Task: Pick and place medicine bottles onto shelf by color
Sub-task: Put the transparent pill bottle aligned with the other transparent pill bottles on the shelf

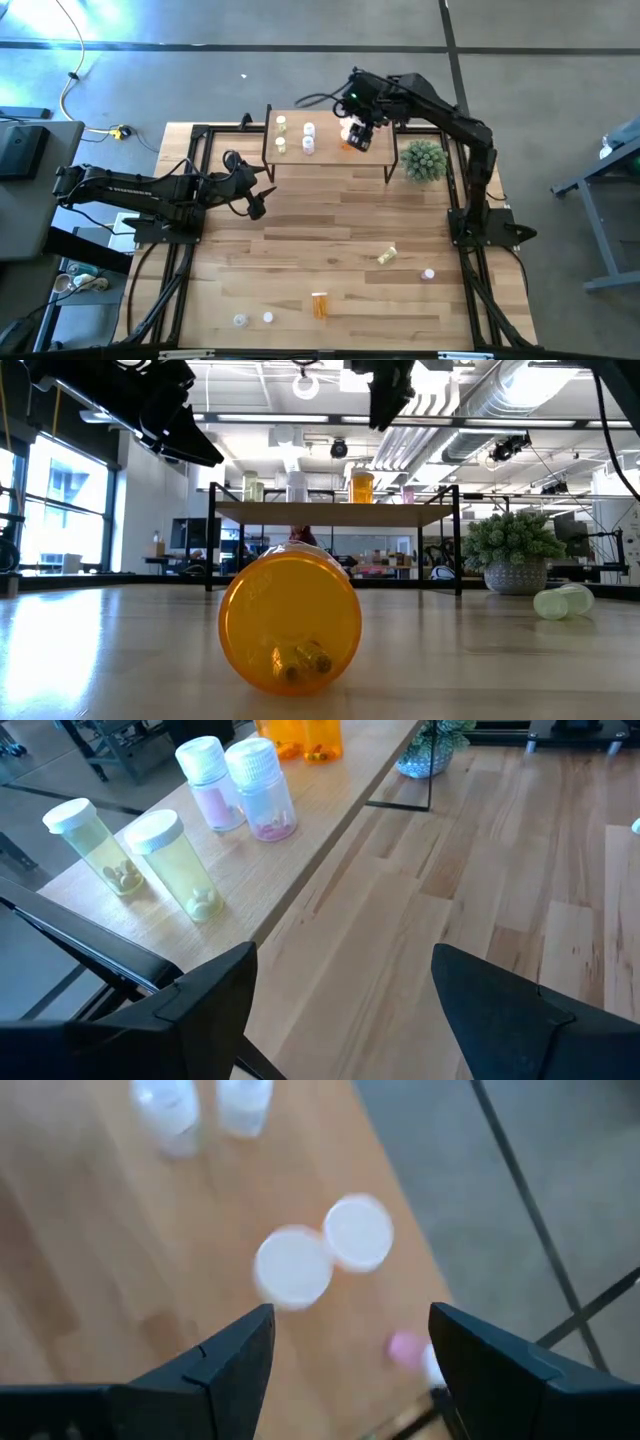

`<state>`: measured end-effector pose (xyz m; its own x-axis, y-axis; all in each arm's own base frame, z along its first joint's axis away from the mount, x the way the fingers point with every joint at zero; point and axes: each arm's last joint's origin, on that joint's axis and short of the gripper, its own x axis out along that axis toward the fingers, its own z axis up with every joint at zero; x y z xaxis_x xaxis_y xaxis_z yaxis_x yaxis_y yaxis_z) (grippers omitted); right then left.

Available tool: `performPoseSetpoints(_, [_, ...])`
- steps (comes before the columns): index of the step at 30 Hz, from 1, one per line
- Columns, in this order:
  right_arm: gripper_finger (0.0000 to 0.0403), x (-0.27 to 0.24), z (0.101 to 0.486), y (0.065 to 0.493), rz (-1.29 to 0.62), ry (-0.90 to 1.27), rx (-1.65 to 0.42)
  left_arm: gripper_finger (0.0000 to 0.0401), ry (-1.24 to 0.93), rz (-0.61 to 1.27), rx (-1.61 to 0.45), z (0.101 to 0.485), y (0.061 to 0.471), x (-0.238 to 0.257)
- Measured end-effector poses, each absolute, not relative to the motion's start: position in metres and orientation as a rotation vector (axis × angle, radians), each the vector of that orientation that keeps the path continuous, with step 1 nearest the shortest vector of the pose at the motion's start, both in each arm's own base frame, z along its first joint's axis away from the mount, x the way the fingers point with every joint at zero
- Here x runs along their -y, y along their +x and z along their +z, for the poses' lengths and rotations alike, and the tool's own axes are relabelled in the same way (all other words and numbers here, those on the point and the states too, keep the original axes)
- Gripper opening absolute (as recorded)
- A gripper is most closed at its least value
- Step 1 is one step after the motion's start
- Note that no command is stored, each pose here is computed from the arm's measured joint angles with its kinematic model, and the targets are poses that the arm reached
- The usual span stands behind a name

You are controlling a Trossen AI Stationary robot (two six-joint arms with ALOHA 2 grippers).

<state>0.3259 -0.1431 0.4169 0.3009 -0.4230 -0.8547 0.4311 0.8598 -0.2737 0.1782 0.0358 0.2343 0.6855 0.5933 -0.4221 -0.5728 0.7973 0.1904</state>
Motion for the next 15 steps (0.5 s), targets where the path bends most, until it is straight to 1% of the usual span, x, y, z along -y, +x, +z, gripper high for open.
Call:
performPoseSetpoints(4, [0.0257, 0.123, 0.428, 0.312, -0.55, 0.014, -1.121, 0.0291, 0.044, 0.653, -0.488, 0.234, 0.178, -0.036])
performPoseSetpoints(7, [0.0257, 0.112, 0.429, 0.299, -0.552, 0.029, -1.127, 0.0291, 0.044, 0.653, -0.488, 0.234, 0.178, -0.036])
performPoseSetpoints(10, [0.0257, 0.101, 0.419, 0.285, -0.565, 0.06, -1.122, 0.0291, 0.036, 0.626, -0.489, 0.234, 0.179, -0.035])
performPoseSetpoints(15, [0.0257, 0.078, 0.392, 0.26, -0.581, 0.125, -1.038, 0.0291, -0.013, 0.546, -0.487, 0.234, 0.18, -0.033])
